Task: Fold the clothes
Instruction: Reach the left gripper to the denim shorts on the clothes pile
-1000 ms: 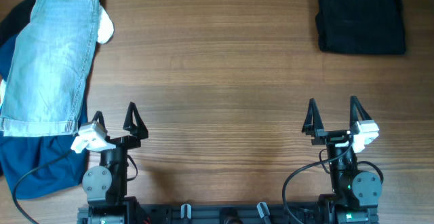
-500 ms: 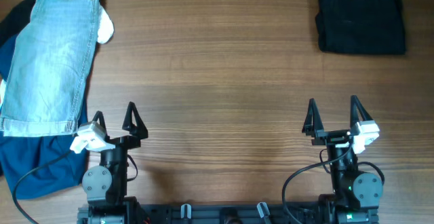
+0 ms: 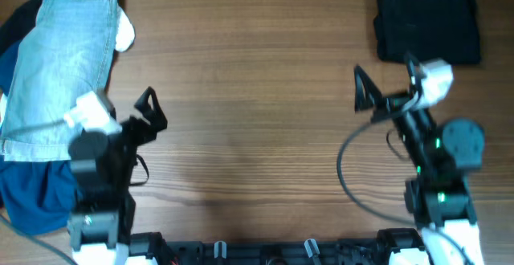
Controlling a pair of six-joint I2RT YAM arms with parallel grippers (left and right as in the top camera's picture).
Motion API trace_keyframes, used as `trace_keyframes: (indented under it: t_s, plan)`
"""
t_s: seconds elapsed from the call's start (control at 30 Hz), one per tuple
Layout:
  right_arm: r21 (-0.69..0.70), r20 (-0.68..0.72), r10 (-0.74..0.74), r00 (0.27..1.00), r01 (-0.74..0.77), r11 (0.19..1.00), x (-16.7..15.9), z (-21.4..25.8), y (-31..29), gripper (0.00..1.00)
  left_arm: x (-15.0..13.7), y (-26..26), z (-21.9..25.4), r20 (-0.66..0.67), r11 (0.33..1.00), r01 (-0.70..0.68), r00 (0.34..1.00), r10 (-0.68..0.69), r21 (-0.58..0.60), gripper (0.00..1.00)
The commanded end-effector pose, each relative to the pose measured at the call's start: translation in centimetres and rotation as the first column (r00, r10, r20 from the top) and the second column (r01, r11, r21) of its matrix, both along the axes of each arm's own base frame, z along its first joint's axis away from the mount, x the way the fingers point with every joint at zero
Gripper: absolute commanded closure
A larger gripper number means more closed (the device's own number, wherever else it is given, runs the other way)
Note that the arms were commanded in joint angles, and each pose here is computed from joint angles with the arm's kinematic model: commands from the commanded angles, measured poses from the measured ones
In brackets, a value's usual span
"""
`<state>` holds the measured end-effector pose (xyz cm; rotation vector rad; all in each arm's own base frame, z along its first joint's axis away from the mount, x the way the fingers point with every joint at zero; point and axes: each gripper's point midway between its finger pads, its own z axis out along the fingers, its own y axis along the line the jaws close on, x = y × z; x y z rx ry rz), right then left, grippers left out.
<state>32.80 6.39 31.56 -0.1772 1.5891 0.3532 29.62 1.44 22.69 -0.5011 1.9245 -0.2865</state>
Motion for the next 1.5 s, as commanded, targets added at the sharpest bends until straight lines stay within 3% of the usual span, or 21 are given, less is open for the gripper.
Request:
trace_keyframes:
  t_s: [0.0, 0.27, 0.43, 0.67, 0.8, 0.97, 1.1, 1.23, 1.47]
  plan:
    - [0.006, -0.071, 0.161, 0.984, -0.161, 0.987, 2.8, 1.3, 2.6, 0.0, 2.5, -0.7, 2.4, -0.087, 0.999, 0.039, 0.995, -0.041, -0.026, 0.0]
    - [-0.003, -0.355, 0.316, 0.88, -0.339, 0.941, 8.1, -2.3, 5.1, 0.0, 6.5, -2.1, 0.4, -0.238, 0.989, 0.111, 0.962, -0.133, -0.103, 0.0]
    - [0.013, -0.405, 0.313, 0.859, -0.337, 0.941, 8.6, -4.1, 5.1, 0.0, 6.7, -2.1, -1.9, -0.312, 0.988, 0.101, 0.941, -0.133, -0.115, 0.0]
    - [0.021, -0.421, 0.307, 0.853, -0.329, 0.944, 8.5, -4.5, 5.0, 0.0, 6.5, -1.9, -2.4, -0.332, 0.989, 0.091, 0.935, -0.125, -0.115, 0.0]
    - [0.004, -0.41, 0.281, 0.868, -0.307, 0.952, 8.9, -4.3, 4.6, 0.0, 8.0, -1.6, -2.3, -0.299, 0.991, 0.089, 0.947, -0.116, -0.101, 0.01]
    - [0.004, -0.404, 0.28, 0.871, -0.305, 0.952, 9.0, -4.1, 4.6, 0.01, 13.4, 0.4, -1.6, -0.297, 0.999, 0.049, 0.954, -0.045, 0.005, 0.01]
    - [0.011, -0.427, 0.28, 0.86, -0.304, 0.952, 8.7, -4.6, 4.6, 0.02, 21.3, 4.7, -2.5, -0.362, 0.98, -0.025, 0.927, 0.096, 0.195, 0.0]
    - [0.001, -0.443, 0.253, 0.86, -0.281, 0.96, 8.8, -5.0, 4.2, 0.06, 26.3, 7.8, -5.2, -0.351, 0.952, -0.095, 0.915, 0.199, 0.292, 0.0]
    - [-0.001, -0.484, 0.208, 0.85, -0.238, 0.971, 8.7, -5.9, 3.5, 0.13, 29.8, 13.7, -11.9, -0.295, 0.906, -0.215, 0.896, 0.331, 0.365, 0.02]
